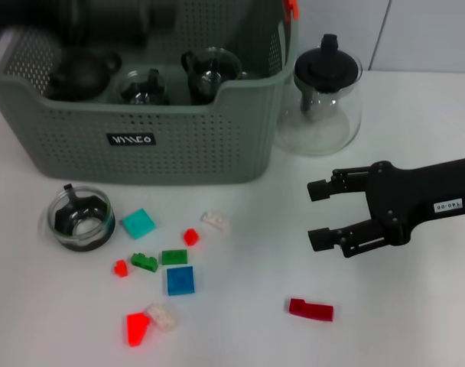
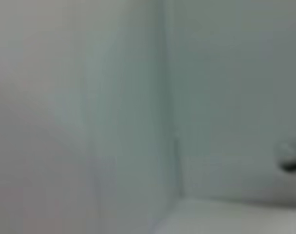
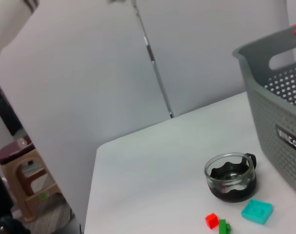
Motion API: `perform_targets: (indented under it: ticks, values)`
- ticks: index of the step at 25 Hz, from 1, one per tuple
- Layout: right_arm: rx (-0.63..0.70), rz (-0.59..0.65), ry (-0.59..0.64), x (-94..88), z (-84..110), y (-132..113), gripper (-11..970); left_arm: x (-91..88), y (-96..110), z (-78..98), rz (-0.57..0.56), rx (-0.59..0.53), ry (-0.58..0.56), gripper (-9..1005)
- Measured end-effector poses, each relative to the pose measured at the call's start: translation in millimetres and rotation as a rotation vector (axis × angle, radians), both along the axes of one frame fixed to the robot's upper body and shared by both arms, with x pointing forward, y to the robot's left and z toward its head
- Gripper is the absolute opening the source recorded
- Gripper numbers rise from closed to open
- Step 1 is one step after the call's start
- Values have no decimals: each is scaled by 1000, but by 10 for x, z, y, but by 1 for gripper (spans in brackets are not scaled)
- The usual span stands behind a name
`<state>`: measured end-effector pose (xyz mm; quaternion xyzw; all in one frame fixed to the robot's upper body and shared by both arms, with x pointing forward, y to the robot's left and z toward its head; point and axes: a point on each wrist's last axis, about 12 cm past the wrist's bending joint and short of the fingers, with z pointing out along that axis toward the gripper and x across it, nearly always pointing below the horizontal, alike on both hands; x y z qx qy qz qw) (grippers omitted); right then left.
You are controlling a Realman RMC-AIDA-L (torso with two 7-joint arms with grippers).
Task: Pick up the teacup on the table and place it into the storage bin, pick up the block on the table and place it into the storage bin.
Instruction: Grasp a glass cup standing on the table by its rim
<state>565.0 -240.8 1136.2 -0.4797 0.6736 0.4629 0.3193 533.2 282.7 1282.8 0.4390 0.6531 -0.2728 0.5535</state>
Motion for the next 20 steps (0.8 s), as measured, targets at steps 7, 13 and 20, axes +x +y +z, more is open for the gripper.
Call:
perform_targets:
  ticks: [7,13,20]
  values:
    - [8,-32,38,-6,-102,33,928,-336,275,-358,-47,158,59,861]
    - [30,-16,81,-24,-155,146,929,-462,390,-699,7,323,152,861]
    - [44,-17,108,-29,-183,267,929,-353,419,-955,53,504,196,856]
